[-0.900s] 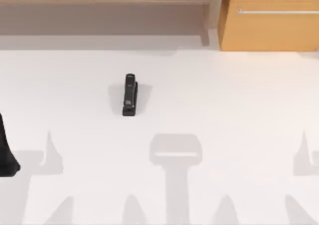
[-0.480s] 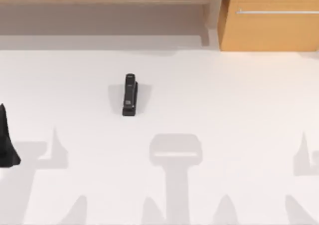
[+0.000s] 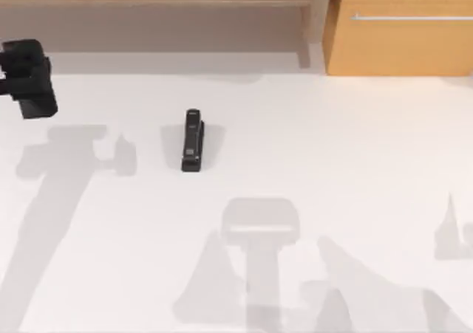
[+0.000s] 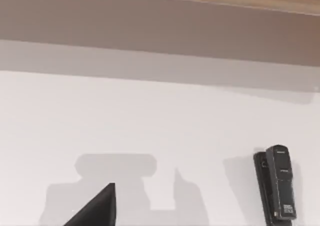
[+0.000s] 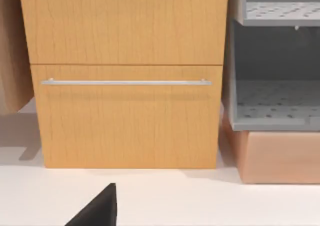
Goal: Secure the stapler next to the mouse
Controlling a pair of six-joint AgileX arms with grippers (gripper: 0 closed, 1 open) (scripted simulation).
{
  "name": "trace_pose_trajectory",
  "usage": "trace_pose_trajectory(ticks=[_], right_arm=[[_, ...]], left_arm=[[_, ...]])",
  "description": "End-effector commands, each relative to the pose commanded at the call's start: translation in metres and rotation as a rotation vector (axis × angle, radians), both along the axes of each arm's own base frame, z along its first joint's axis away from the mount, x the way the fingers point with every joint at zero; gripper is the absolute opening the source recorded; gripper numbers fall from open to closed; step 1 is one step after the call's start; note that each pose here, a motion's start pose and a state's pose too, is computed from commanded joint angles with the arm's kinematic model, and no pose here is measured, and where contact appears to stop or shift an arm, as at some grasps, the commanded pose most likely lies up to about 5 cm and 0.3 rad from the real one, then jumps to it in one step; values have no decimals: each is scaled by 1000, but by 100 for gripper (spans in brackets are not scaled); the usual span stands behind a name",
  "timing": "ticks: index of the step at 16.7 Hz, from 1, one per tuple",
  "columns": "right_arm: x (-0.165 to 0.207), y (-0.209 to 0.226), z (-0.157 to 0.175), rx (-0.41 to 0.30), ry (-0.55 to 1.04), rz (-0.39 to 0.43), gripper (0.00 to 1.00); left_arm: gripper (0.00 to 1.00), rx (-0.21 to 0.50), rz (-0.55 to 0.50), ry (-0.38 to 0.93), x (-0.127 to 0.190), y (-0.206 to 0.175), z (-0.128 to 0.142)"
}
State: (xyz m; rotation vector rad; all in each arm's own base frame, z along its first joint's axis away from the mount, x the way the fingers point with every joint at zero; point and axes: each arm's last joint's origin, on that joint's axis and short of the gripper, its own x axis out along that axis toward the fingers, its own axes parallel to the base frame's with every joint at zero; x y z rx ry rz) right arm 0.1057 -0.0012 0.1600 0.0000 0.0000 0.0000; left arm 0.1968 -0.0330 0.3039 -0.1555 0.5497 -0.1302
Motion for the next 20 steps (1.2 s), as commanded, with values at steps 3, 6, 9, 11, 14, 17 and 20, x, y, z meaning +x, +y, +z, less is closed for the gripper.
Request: trace_pose_trajectory(ticks=[3,6,9,11,14,17,20], right_arm=[[0,0,0,0,0,0,100],[0,0,0,0,0,0,100],[0,0,0,0,0,0,100],[0,0,0,0,0,0,100],[0,0,0,0,0,0,100],[0,0,0,0,0,0,100],[0,0,0,0,0,0,100]], left_arm=[[100,6,-24,274,74,-28,6],[100,47,-36,551,147,-67,-24],[100,103,-40,763,200,-106,-67],[100,139,-42,857,222,-129,-91],[100,185,-47,947,239,-156,-117],[100,217,-51,995,244,-173,-133],[100,230,-53,1012,244,-179,-137]])
